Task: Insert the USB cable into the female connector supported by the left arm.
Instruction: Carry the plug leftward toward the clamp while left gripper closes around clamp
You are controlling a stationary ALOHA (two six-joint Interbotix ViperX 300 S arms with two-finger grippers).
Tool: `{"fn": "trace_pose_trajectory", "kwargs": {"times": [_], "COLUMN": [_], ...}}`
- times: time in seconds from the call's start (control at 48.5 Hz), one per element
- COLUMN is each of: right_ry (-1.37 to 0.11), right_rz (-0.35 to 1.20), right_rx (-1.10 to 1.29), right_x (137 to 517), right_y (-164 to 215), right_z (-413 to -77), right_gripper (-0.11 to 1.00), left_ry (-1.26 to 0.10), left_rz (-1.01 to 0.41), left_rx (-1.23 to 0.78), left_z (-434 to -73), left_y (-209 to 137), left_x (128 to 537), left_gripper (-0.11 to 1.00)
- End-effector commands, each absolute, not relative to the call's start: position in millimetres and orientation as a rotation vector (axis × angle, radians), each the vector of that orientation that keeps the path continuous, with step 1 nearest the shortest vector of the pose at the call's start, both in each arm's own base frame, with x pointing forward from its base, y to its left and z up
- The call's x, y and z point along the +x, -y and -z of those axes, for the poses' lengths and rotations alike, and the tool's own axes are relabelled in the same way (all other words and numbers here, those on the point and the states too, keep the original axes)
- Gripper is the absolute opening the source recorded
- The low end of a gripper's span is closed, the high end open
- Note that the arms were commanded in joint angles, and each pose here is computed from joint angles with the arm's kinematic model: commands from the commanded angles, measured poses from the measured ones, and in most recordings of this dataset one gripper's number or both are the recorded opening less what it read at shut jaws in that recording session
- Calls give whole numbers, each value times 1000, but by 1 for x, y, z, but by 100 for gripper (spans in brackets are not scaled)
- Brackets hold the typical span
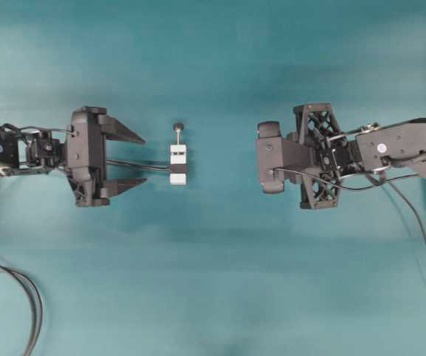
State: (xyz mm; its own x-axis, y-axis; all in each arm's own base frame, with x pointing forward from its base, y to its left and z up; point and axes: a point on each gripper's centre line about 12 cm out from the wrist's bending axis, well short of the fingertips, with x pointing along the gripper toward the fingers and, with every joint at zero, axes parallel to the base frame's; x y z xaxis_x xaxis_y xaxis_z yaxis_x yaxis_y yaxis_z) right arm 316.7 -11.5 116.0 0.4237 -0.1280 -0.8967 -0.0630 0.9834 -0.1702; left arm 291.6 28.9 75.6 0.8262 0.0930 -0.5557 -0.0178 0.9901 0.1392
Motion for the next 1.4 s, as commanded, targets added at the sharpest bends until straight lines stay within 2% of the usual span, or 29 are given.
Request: {"fn": "trace_pose_trajectory", "kwargs": {"times": [0.0, 0.289, 0.908, 1.383], "right_ry": [-1100, -1146, -1117, -1117], "right_rz": [45, 66, 31, 14], "right_rx": [-191, -200, -253, -275], "right_x": [326, 335, 391, 399], "right_y": [12, 15, 10, 3], "right_z": [-126, -128, -126, -125], "right_gripper": [21, 21, 21, 21], "left_ry": [-525, -452, -436, -438], "left_rz": [-72, -78, -65, -74], "left_rx": [136, 141, 101, 48], "left_z": [-83, -71, -66, -61], "left_y": [-31, -31, -23, -22], "left_x": [302, 305, 307, 315], "left_gripper": [93, 93, 93, 93]}}
